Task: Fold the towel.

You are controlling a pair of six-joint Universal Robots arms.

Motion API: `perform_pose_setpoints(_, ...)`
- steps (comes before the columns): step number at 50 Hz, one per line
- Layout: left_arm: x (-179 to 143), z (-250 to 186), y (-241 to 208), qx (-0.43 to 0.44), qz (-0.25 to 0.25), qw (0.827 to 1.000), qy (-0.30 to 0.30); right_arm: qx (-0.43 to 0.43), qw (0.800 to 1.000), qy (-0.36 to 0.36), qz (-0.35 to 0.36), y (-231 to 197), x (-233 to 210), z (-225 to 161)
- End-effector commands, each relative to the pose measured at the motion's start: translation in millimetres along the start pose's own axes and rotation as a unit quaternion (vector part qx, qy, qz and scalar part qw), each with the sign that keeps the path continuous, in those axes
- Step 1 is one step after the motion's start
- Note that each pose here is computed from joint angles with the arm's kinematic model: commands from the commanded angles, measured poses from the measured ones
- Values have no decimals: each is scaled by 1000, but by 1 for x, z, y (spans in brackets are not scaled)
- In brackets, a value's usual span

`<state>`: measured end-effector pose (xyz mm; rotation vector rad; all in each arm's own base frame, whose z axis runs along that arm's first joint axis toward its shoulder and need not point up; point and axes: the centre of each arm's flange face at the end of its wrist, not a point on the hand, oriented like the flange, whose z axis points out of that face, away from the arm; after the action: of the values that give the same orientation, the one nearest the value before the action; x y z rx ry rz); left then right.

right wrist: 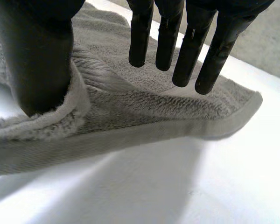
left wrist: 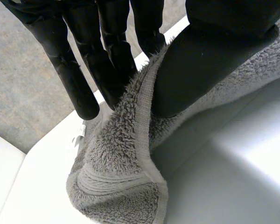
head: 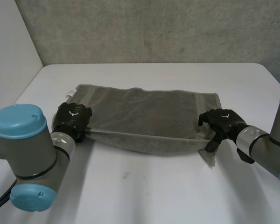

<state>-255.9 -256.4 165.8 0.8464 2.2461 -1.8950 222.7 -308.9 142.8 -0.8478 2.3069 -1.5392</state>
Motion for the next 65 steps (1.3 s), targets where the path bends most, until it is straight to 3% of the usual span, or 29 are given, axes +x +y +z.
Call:
perform_pose_setpoints(1, 3, -5, 4, -6, -7, 1000, 6, -23, 999, -3, 48, 10, -8, -17)
perform_pose_setpoints(20, -18, -7, -8, 6, -16, 1000, -25, -6, 988, 26, 154, 15, 6, -31)
perform_pose_setpoints(43, -22, -14, -8, 6, -17, 999, -28, -12, 986, 19, 164, 21, 0, -35)
perform_pose_setpoints(46, -22, -15, -7, 4, -18, 999, -27, 3, 989, 19, 149, 15, 3, -35)
perform_pose_setpoints(53, -12, -17, 3, -7, -15, 1000, -11, 109, 992, 52, 19, -25, 12, -50)
perform_pose_setpoints(65, -1, -8, 22, -27, -15, 1000, -1, 95, 993, 53, -41, -16, 6, -52)
